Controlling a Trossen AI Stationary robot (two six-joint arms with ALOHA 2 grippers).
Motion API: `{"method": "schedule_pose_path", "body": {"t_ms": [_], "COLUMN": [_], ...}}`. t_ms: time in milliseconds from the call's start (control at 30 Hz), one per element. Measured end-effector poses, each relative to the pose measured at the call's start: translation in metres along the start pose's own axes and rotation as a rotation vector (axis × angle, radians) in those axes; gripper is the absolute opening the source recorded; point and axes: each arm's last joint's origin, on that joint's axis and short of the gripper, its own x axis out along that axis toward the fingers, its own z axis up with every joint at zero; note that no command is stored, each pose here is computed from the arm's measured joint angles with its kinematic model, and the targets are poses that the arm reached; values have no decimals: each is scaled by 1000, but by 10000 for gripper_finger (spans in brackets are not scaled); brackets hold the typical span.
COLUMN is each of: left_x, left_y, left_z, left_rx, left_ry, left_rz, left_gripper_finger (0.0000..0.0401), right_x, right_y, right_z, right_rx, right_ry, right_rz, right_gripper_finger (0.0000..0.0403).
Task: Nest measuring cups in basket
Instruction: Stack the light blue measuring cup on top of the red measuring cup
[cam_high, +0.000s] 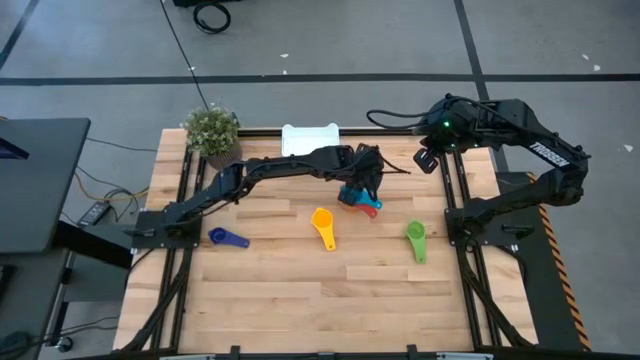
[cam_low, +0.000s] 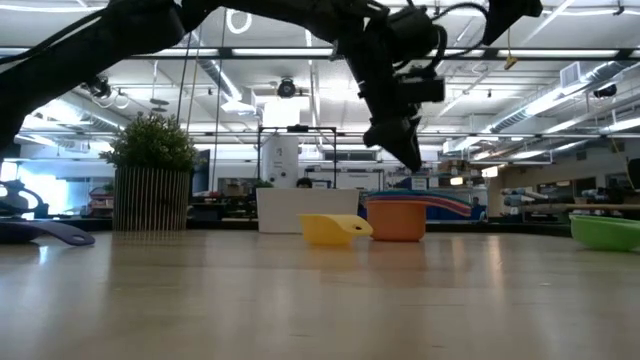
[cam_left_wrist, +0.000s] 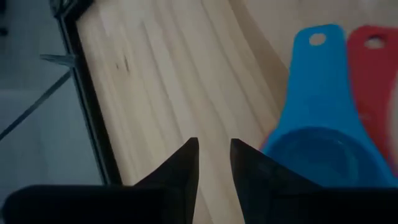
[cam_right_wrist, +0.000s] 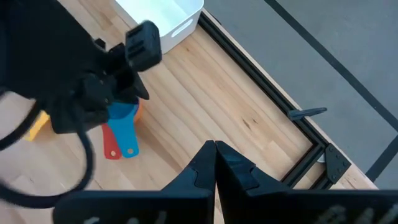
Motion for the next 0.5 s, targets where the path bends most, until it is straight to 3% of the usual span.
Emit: {"method": "schedule_pose_path", "body": {"t_ms": [300,500], "left_x": [-64,-113], "left_y": [32,53], "left_z": [-18,-35], "left_rx": [-299,-455], "left_ry": [-67,-116], "left_rz": [-113,-157], "left_gripper_finger": [100,100], "right_x": [3,30], "right_y": [-1,0], "right_z": [1,-4], "right_rx": [25,56], "right_ry": [12,83], "right_rz": [18,24], "right_gripper_finger": [12,12]}}
